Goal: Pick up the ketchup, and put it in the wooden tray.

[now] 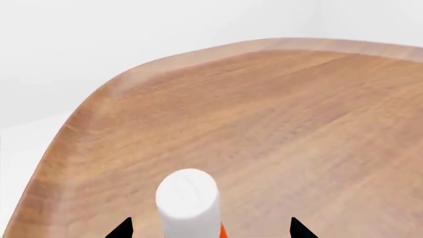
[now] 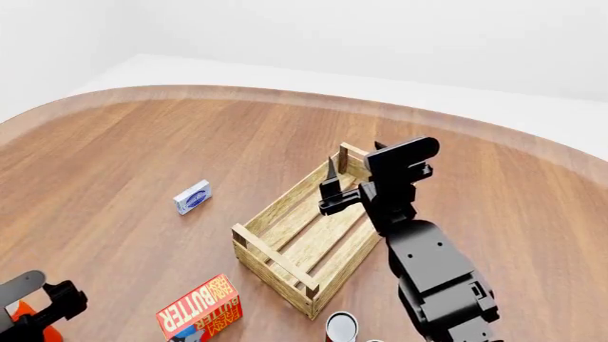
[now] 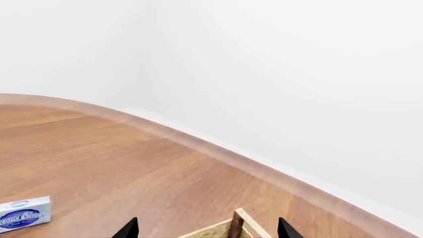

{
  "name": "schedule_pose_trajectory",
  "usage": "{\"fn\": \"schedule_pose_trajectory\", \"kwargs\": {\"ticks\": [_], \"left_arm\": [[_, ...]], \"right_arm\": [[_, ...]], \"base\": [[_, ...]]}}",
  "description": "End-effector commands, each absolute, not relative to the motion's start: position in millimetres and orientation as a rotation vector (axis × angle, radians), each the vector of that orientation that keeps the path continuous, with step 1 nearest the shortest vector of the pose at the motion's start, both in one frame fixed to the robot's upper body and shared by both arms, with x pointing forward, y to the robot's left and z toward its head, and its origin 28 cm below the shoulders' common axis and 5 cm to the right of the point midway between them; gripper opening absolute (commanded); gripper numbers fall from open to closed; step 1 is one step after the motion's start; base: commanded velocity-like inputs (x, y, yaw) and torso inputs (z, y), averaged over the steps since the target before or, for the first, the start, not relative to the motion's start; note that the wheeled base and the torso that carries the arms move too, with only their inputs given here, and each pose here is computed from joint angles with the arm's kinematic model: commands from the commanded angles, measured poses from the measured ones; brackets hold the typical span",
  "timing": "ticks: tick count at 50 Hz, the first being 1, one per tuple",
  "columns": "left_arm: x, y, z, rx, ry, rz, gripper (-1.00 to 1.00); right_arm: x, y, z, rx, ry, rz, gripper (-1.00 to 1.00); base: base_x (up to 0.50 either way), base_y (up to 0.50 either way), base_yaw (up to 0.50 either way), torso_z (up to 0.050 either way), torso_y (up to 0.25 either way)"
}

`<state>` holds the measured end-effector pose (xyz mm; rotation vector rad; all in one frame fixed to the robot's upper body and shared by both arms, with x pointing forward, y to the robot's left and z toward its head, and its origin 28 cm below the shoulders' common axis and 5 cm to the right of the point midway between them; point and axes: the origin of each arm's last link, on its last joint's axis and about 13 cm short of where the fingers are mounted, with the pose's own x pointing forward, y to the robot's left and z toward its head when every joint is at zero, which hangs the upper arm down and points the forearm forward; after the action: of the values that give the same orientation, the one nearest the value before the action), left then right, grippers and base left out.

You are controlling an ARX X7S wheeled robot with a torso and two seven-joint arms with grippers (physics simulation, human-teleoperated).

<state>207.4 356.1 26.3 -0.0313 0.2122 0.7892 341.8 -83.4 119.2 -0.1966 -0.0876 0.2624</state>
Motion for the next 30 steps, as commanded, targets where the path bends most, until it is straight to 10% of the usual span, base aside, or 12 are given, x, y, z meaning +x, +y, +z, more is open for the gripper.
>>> {"fn": "schedule_pose_trajectory", "kwargs": {"ticks": [1, 30], "left_arm": [[217, 359, 19, -0.029, 0.225, 0.799, 1.0], [234, 375, 2, -0.009, 0.249, 0.887, 1.0]], "right_arm": [[342, -85, 119, -0.198, -0.084, 0.254, 1.0], [343, -86, 119, -0.209, -0.077, 0.239, 1.0]], "base": [[0.0, 0.0, 0.0, 0.0, 0.0], [0.0, 0.0, 0.0, 0.0, 0.0]]}}
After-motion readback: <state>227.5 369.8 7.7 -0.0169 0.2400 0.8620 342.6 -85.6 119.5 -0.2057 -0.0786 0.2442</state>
